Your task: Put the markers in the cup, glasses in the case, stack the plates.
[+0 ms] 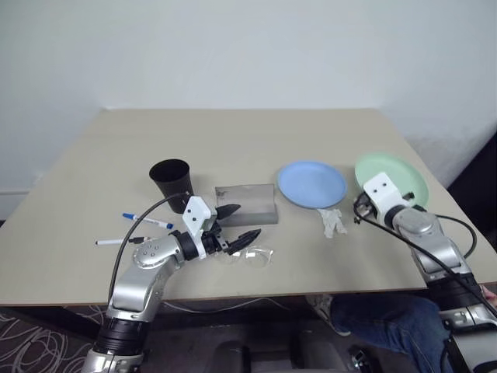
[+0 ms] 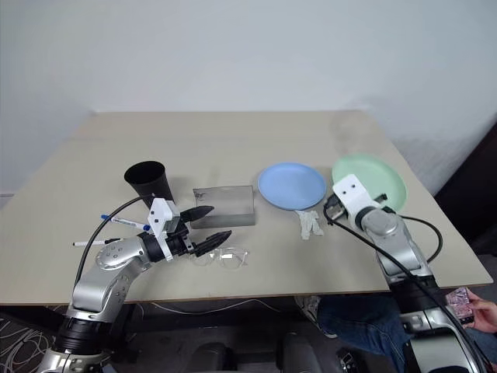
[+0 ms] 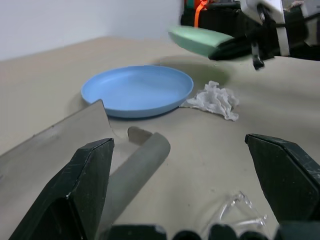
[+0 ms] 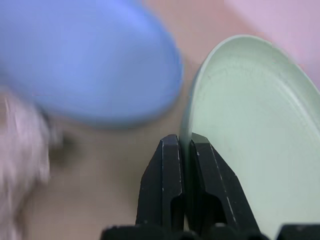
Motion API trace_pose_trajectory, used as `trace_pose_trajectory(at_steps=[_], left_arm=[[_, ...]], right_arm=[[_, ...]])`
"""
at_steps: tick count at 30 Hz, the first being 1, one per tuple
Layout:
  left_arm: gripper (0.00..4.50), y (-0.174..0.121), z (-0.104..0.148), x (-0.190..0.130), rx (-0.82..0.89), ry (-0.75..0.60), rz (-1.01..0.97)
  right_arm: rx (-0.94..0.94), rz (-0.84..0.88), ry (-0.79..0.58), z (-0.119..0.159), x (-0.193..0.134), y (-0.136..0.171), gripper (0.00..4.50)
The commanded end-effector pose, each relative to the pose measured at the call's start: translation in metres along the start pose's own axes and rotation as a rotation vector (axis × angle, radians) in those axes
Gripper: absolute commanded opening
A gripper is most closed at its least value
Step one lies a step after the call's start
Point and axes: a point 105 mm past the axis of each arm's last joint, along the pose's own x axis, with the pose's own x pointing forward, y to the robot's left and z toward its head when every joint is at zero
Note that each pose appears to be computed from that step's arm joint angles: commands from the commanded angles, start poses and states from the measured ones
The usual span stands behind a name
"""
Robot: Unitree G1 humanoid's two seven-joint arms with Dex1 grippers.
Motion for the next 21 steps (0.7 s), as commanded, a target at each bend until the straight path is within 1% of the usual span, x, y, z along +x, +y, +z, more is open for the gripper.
trace_pose_trajectory(at_steps=[1,4,9,17,18,20,21], left_arm=[[4.50,0.002,0.010,0.003,0.038,-0.030,0.000],[4.50,0.002,0.011,0.004,0.040,-0.031,-0.005],[4.50,0.002,0.013,0.007,0.048,-0.038,-0.011],[4.50,0.003,0.013,0.005,0.054,-0.044,0.003],[4.50,0.002,0.013,0.004,0.054,-0.045,0.005],[4.50,0.002,0.013,0.003,0.054,-0.044,0.010],[4.50,0.002,0.013,0.003,0.054,-0.044,0.011]], right_arm=[[-0.057,0.076,-0.158,0.038,0.007,0.001,0.01],[-0.090,0.178,-0.224,0.052,0.015,0.014,0.01],[-0.131,0.325,-0.267,0.062,0.034,0.034,0.01],[-0.101,0.426,-0.279,0.066,0.051,0.047,0.01],[-0.093,0.438,-0.281,0.066,0.052,0.048,0.52],[-0.065,0.457,-0.290,0.068,0.052,0.049,1.01],[-0.061,0.457,-0.293,0.069,0.053,0.049,1.39]])
